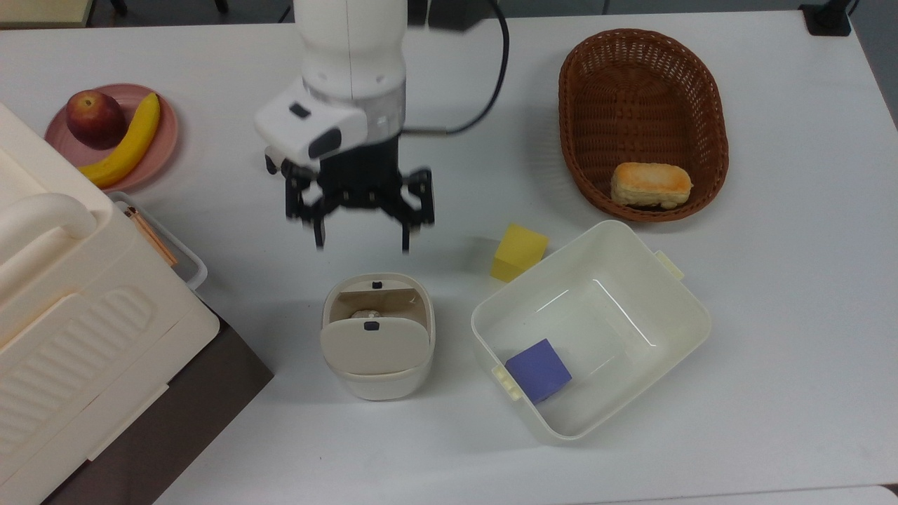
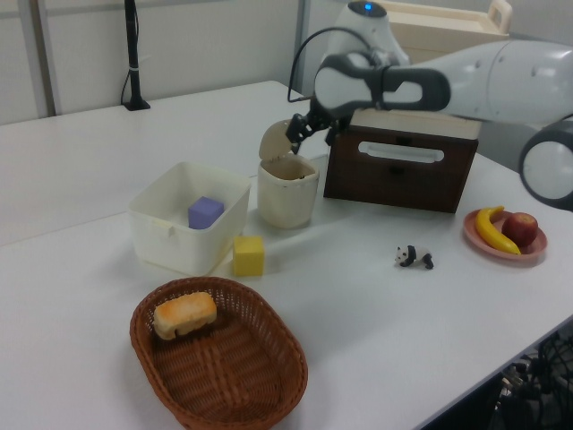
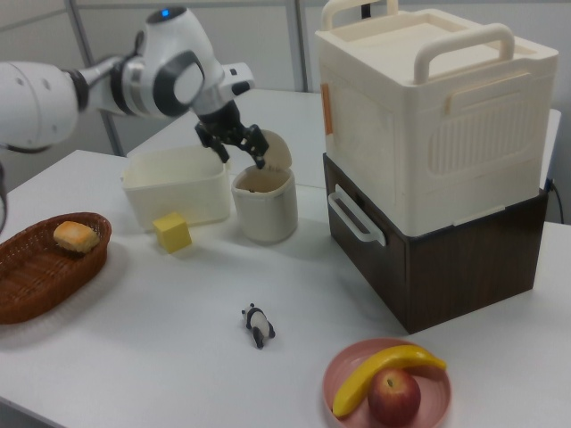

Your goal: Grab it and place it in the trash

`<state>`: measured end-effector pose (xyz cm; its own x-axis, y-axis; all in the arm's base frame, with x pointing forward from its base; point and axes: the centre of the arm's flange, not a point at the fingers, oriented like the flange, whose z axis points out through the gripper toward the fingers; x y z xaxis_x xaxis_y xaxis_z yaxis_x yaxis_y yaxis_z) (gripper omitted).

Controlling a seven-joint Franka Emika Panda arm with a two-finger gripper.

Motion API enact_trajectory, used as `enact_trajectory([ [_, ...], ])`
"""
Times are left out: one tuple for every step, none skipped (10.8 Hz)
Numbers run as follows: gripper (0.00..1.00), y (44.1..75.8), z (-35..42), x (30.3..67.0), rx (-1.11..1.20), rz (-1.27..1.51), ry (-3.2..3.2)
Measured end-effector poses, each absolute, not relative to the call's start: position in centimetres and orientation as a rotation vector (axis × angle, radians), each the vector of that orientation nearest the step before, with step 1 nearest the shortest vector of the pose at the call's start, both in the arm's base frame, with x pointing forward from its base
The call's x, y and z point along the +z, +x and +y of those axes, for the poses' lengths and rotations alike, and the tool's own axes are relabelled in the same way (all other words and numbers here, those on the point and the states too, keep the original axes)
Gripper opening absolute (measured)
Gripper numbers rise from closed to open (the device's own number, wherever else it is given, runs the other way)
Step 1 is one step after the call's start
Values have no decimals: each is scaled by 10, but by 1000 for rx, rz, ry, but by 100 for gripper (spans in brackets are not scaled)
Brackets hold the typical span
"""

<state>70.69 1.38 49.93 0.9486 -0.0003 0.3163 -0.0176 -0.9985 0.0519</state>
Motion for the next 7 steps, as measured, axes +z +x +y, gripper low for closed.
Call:
enact_trajectory([
  [100, 689, 12, 515, 362, -35, 3063],
  [100, 671, 11, 530, 248, -77, 3073],
  [100, 654, 10, 543, 146, -134, 3077],
  [100, 640, 9, 552, 60, -174, 3075],
  [100, 629, 8, 559, -2, -183, 3072],
  [100, 624, 5, 561, -35, -172, 3071],
  [100, 623, 1, 558, -49, -169, 3071],
])
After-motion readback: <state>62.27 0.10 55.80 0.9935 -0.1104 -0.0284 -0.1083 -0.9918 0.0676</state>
